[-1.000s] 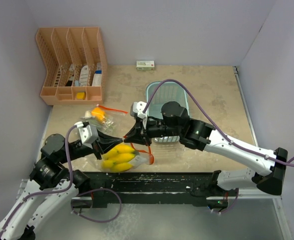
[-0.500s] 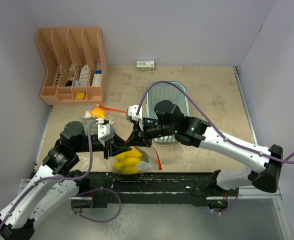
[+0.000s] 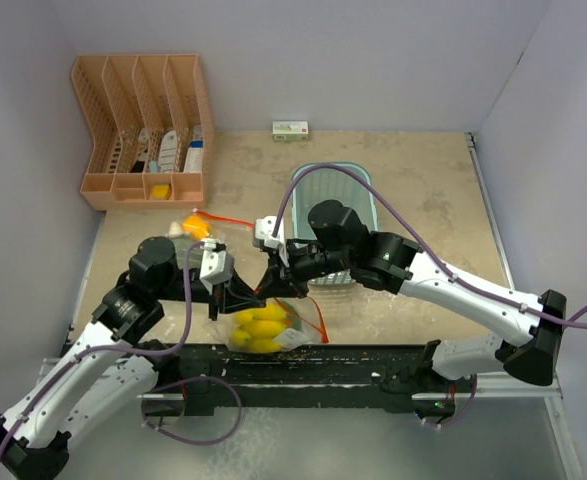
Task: Place the food in the zip-top bag and seal the zipper
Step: Zip the zipper food storage bag at the center of the board.
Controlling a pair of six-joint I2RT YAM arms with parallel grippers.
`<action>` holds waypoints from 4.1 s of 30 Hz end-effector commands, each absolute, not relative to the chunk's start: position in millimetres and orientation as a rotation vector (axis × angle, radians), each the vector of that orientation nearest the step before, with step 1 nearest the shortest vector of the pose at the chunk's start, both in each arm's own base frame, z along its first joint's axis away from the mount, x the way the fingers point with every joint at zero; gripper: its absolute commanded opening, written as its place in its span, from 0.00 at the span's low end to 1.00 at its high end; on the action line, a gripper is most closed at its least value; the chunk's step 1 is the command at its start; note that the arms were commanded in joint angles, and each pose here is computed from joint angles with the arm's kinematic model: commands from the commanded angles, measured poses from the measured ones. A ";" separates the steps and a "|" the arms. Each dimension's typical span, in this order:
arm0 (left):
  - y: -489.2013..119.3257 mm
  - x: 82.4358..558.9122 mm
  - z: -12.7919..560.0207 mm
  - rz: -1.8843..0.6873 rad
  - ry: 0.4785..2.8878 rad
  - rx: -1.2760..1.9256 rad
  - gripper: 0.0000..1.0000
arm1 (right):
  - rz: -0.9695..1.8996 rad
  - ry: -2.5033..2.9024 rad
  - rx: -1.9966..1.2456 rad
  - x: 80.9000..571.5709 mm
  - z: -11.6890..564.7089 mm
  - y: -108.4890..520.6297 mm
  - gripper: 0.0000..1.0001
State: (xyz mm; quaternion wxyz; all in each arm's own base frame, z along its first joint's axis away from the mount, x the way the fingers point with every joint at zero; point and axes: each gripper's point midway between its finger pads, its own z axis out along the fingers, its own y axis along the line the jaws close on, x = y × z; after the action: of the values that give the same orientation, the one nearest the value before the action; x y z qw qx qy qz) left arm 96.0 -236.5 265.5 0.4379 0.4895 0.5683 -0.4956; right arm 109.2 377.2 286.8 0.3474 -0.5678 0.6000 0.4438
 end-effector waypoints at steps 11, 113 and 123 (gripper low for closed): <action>-229.9 119.5 295.8 -1.050 1.348 1.120 0.00 | 1.076 1.548 -1.345 123.9 303.7 371.4 0.44; -107.8 174.5 363.5 -0.452 1.365 0.385 0.00 | 0.980 1.901 -1.031 121.6 225.9 300.8 0.00; -83.9 187.8 355.5 -0.358 1.406 0.235 0.00 | 0.983 1.927 -1.000 119.1 220.3 295.1 0.00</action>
State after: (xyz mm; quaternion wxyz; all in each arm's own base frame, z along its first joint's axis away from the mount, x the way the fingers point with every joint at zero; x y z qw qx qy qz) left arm 179.6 -110.3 320.6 0.6890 0.1856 0.6740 -0.1915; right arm 121.9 304.6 226.2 0.3819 -0.4001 0.7364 0.3896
